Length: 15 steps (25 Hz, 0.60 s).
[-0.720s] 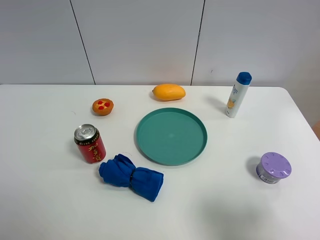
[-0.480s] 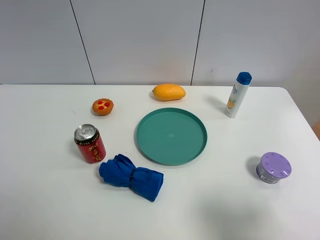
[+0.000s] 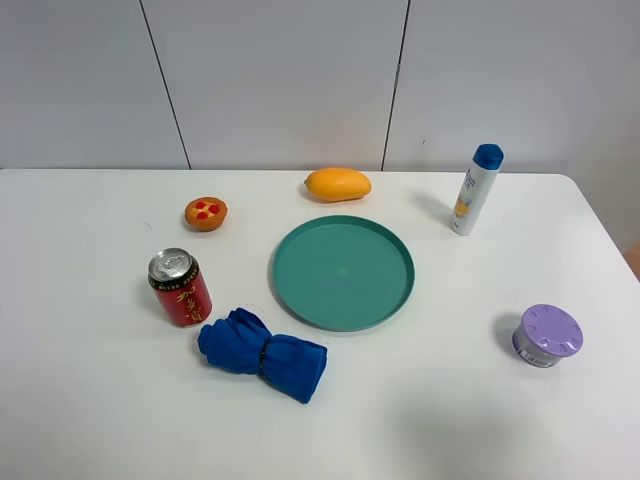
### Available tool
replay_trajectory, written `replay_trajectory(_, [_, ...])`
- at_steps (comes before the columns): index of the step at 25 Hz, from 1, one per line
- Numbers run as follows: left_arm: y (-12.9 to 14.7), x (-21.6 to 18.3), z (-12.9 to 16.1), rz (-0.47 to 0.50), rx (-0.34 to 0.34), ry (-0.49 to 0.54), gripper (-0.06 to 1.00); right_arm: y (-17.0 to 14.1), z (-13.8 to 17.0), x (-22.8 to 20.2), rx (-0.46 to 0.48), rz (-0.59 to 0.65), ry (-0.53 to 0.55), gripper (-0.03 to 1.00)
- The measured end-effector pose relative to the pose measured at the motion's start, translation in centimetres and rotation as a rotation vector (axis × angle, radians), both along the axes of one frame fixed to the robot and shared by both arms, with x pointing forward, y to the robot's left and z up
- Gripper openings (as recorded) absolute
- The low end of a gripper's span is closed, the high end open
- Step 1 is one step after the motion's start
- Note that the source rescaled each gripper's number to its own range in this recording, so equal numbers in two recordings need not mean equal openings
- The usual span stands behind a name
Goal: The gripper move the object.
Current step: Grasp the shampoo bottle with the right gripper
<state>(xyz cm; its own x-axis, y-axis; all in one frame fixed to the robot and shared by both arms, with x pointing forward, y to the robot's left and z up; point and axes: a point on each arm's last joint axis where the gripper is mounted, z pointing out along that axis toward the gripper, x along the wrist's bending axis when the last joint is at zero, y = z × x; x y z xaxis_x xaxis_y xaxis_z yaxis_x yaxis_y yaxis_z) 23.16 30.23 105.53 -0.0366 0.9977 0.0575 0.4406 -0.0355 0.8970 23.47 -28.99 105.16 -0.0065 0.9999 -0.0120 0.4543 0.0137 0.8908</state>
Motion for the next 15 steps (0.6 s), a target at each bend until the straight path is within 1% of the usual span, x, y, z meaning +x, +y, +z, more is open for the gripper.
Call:
replay_trajectory(5, [0.0,0.0,0.0,0.000,0.000,0.000,1.00,0.3,0.0,0.1,-0.031,0.065,0.001,1.00])
replay_trajectory(7, [0.0,0.0,0.0,0.000,0.000,0.000,1.00,0.4,0.0,0.7,-0.036,0.085,0.044,1.00])
replay_trajectory(10, [0.0,0.0,0.0,0.000,0.000,0.000,1.00,0.2,0.1,3.0,-0.029,0.107,0.199,1.00])
replay_trajectory(12, [0.0,0.0,0.0,0.000,0.000,0.000,1.00,0.1,0.7,4.7,-0.023,0.115,0.288,1.00])
replay_trajectory(13, [0.0,0.0,0.0,0.000,0.000,0.000,1.00,0.0,1.1,5.7,-0.025,0.123,0.329,1.00])
replay_trajectory(15, [0.0,0.0,0.0,0.000,0.000,0.000,1.00,-0.2,2.4,7.6,-0.037,0.140,0.376,1.00])
